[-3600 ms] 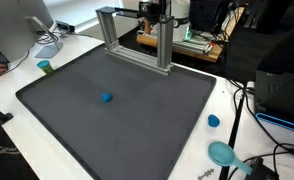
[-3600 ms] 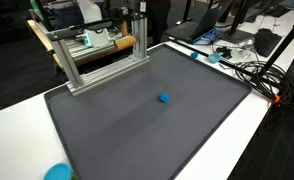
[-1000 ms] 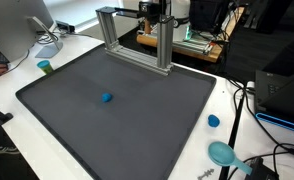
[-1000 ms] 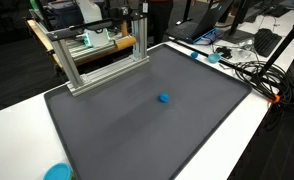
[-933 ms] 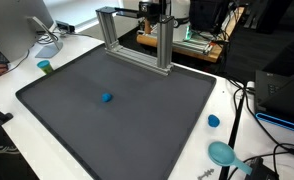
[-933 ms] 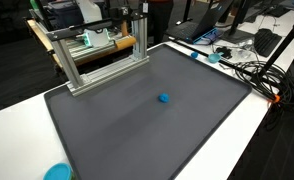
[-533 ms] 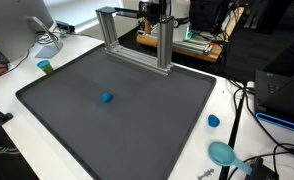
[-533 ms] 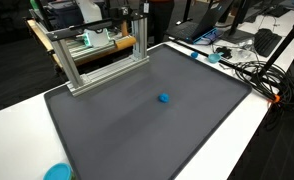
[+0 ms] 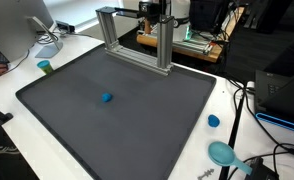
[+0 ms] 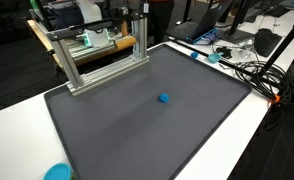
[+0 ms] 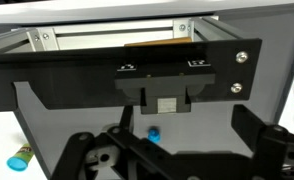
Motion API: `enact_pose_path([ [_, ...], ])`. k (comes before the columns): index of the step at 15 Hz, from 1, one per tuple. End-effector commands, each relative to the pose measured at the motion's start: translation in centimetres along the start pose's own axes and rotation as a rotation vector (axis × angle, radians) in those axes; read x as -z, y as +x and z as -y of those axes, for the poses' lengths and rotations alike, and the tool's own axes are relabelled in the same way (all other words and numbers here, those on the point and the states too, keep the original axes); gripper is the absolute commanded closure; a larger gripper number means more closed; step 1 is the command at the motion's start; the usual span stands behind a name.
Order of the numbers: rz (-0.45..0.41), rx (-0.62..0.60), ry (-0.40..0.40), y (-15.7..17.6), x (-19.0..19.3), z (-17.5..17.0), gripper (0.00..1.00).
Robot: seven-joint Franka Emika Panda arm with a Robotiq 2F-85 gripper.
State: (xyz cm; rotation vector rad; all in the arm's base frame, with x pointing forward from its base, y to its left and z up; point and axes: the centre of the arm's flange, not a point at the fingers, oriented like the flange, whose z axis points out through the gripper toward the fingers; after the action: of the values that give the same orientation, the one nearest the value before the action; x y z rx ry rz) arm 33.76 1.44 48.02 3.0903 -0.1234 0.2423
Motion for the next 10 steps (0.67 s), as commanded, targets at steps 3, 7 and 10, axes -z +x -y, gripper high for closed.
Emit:
enact_pose_path([
  [3, 0.027, 0.051, -0.009, 1.9, -2.6, -0.6, 0.0],
  [7, 0.066, 0.076, -0.029, 1.9, -3.8, -1.2, 0.0],
  [10, 0.068, 0.104, -0.012, 0.8, -3.4, -1.9, 0.0],
])
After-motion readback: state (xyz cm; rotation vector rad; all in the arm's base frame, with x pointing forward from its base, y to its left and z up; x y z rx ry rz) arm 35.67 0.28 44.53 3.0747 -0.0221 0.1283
